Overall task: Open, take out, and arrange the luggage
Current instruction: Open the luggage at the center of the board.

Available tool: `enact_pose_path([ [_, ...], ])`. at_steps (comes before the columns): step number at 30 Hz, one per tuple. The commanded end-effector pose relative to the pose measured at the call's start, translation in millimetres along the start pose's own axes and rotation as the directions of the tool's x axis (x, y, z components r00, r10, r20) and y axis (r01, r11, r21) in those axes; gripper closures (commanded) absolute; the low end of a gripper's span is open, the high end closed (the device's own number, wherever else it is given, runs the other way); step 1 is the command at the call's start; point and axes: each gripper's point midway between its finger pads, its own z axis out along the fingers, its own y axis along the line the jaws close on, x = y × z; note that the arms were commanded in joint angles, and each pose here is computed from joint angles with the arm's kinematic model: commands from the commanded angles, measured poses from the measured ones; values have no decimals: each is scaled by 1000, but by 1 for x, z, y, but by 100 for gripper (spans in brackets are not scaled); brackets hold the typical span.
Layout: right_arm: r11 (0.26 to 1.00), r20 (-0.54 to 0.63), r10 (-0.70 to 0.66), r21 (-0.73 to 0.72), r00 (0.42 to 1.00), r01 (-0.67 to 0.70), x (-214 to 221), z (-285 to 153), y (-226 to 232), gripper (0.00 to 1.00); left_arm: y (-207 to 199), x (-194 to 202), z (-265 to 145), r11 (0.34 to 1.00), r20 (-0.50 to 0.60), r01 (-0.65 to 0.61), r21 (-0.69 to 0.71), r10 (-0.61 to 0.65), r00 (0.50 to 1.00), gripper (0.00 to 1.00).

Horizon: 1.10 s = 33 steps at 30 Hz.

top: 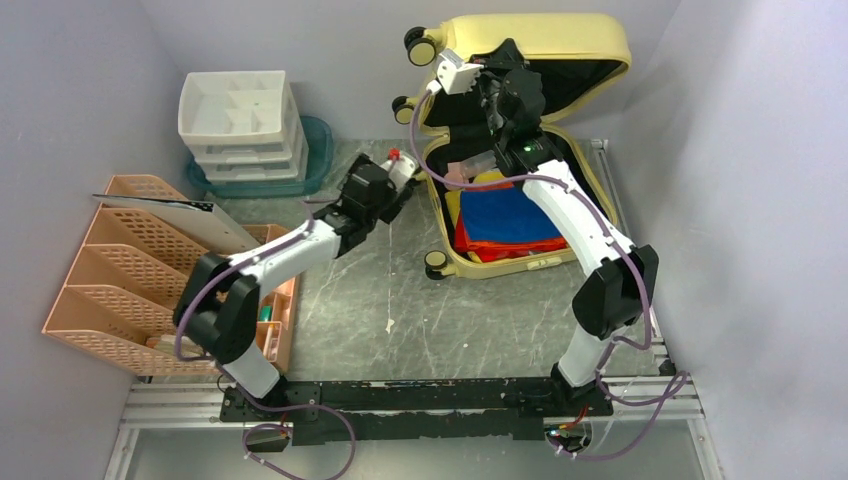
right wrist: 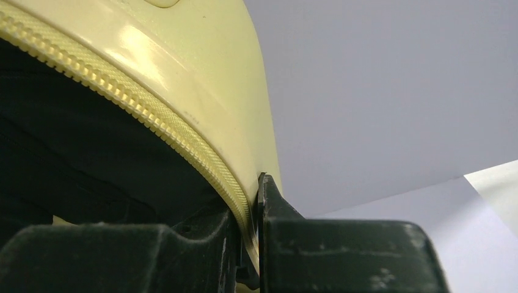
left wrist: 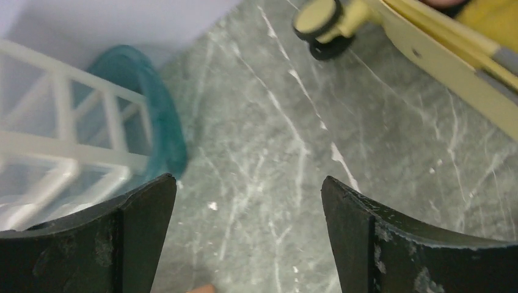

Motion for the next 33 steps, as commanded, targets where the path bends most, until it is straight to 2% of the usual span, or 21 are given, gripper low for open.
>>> enact_pose_path([
  [1,998,-221,55,2,974,-56,46,-1,9,100,-26,-14,15,1000,56,9,11,-10,998,8],
  [19,999,-302,34,49,953,-20,60,5,-8,100,-139,-25,89,991,39,-70,118,65,997,11],
  [33,996,-359,69,78,931,-44,69,-1,-10,100,-156,-32,116,991,51,-86,100,82,995,12],
])
